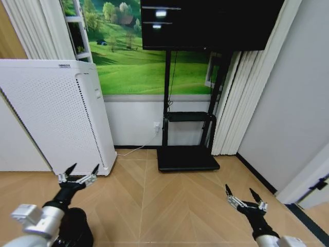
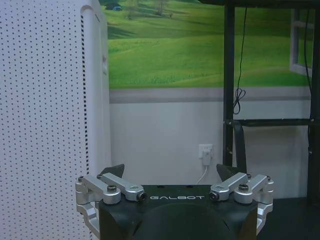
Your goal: Pick up the trash bin and place the garbage on the floor into it.
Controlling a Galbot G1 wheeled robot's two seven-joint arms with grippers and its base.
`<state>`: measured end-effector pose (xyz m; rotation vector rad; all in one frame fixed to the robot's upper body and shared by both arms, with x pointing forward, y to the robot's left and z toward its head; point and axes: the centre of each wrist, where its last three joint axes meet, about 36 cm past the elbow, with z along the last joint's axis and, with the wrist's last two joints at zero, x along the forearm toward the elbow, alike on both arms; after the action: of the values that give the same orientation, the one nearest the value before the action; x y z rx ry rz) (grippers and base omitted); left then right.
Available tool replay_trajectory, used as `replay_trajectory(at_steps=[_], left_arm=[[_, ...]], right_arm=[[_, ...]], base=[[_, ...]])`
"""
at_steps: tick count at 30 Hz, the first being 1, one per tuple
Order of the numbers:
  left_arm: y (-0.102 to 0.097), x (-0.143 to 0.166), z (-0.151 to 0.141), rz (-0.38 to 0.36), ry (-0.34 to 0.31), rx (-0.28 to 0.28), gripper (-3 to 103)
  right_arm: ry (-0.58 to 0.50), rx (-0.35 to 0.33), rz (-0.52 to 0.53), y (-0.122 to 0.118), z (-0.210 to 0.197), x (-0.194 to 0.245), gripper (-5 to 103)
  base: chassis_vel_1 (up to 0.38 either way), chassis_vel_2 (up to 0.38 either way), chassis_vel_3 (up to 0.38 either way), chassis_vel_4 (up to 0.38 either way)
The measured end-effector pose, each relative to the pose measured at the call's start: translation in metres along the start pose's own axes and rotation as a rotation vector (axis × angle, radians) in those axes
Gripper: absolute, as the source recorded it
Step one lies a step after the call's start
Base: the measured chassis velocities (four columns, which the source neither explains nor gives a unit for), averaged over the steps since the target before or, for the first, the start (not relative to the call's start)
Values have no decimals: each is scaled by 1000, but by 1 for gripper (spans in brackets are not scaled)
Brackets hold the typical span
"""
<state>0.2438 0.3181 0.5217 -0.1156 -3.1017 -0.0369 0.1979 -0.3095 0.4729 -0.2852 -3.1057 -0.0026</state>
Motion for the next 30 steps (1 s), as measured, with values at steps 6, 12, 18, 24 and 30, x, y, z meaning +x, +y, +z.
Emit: replay_trajectory(at_steps=[6, 12, 18, 24, 30], left_arm=[[-4, 8, 17, -31, 43, 3, 100], [-3, 8, 18, -34, 47, 4, 100], [-2, 8, 19, -35, 48, 5, 100], [-2, 8, 19, -36, 48, 5, 100], [-2, 8, 19, -36, 48, 6, 100]], right_arm=[[-5, 3, 4, 1, 2, -2, 100], [-1, 4, 1, 1, 3, -2, 100], [1, 3, 0, 1, 3, -2, 100], [1, 4, -1, 1, 4, -3, 100], [2, 4, -2, 1, 4, -3, 100]], base=[[0, 0, 0, 0], [0, 0, 0, 0], [0, 0, 0, 0], [0, 0, 0, 0], [0, 0, 0, 0]])
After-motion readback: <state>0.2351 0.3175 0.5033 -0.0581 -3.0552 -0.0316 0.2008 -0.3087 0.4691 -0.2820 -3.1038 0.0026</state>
